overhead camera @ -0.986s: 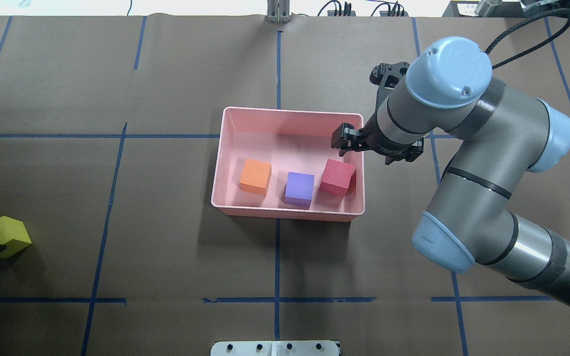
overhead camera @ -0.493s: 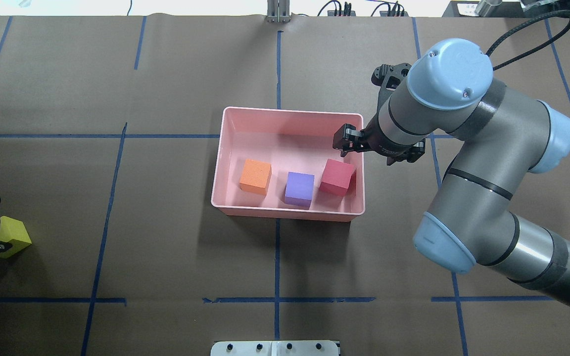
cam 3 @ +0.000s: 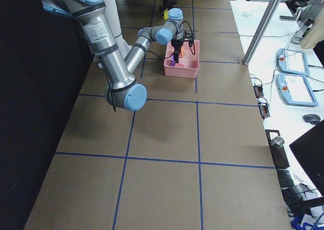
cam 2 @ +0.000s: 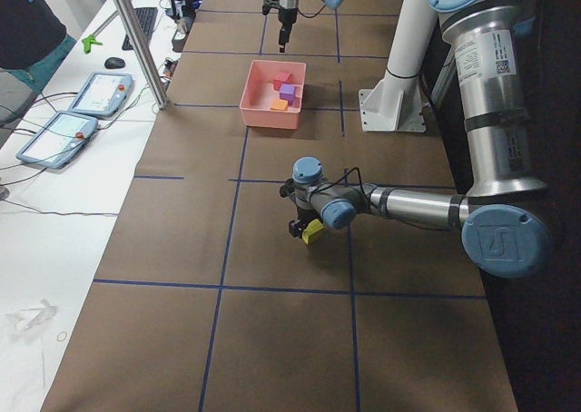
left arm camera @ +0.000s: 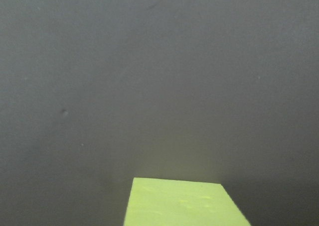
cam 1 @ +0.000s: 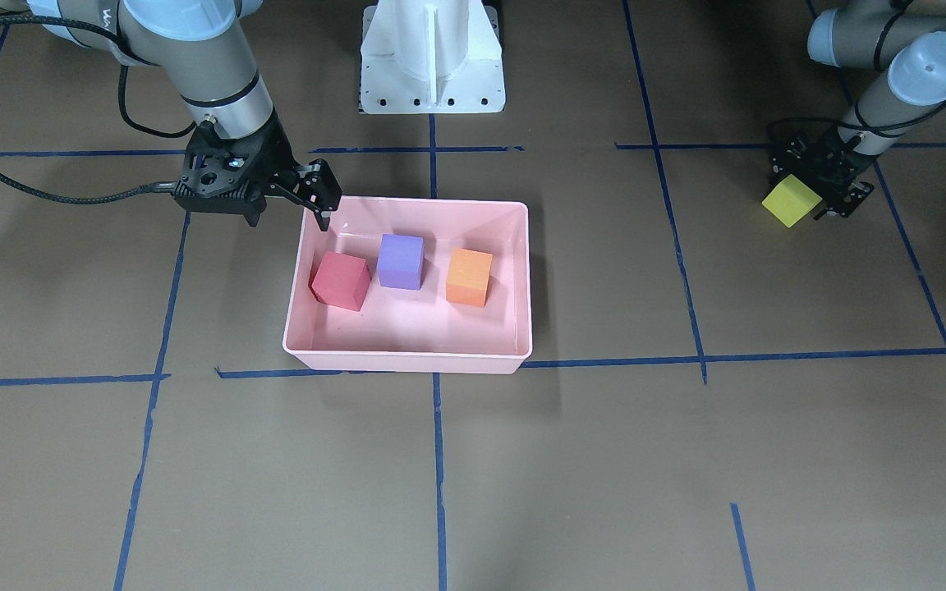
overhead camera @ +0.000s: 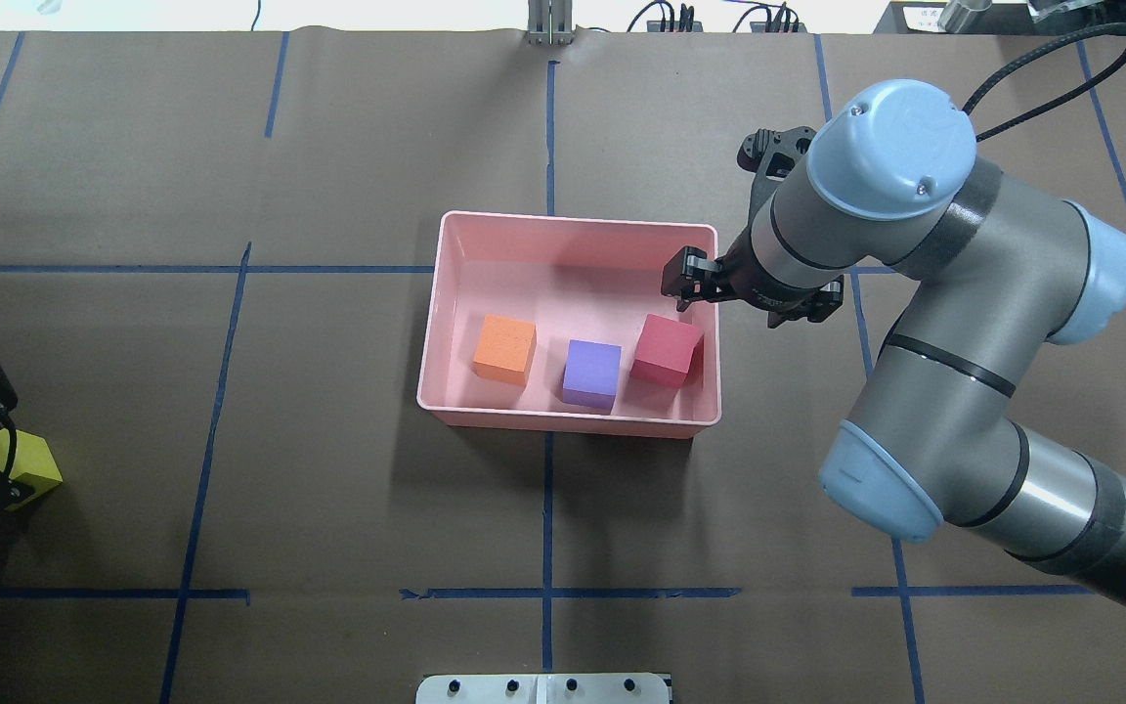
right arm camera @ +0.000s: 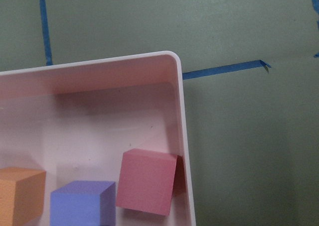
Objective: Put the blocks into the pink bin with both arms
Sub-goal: 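Grasp the yellow-green cube with the left gripper, then carry the yellow-green cube into the pink bin while the right gripper withdraws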
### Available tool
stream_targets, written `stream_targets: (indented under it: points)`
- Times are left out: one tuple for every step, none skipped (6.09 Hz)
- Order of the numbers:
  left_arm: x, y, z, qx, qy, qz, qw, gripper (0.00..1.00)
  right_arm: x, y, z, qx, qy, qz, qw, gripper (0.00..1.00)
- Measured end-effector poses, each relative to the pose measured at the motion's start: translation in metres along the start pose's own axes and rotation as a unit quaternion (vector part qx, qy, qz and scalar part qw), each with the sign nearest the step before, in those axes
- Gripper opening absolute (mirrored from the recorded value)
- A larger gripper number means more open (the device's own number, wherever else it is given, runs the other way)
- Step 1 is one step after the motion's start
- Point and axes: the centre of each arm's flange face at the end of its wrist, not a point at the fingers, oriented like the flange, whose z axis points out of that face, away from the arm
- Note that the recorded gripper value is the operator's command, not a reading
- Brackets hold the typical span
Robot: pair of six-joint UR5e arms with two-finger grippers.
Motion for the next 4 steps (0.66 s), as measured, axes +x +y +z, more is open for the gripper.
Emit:
stream_targets:
  points:
    - [0.003, -0.002, -0.001, -0.003, 0.01, -0.003, 0.9999, 0.53, 0.0, -0.002, -0.001, -0.001, -0.001, -0.005, 1.0, 1.0]
    - [0.006, -0.006, -0.005, 0.0, 0.022, -0.003, 0.9998, 0.53, 0.006, -0.011, -0.006, -0.004, -0.001, -0.016, 0.9999, 1.0]
    - [0.005, -0.009, -0.013, 0.006, 0.03, -0.007, 0.9995, 0.54, 0.021, -0.034, -0.02, -0.014, 0.004, -0.036, 0.9992, 1.0]
    - [-0.004, -0.017, -0.026, 0.02, 0.026, -0.019, 0.9993, 0.54, 0.047, -0.065, -0.04, -0.029, 0.008, -0.065, 0.9974, 1.0]
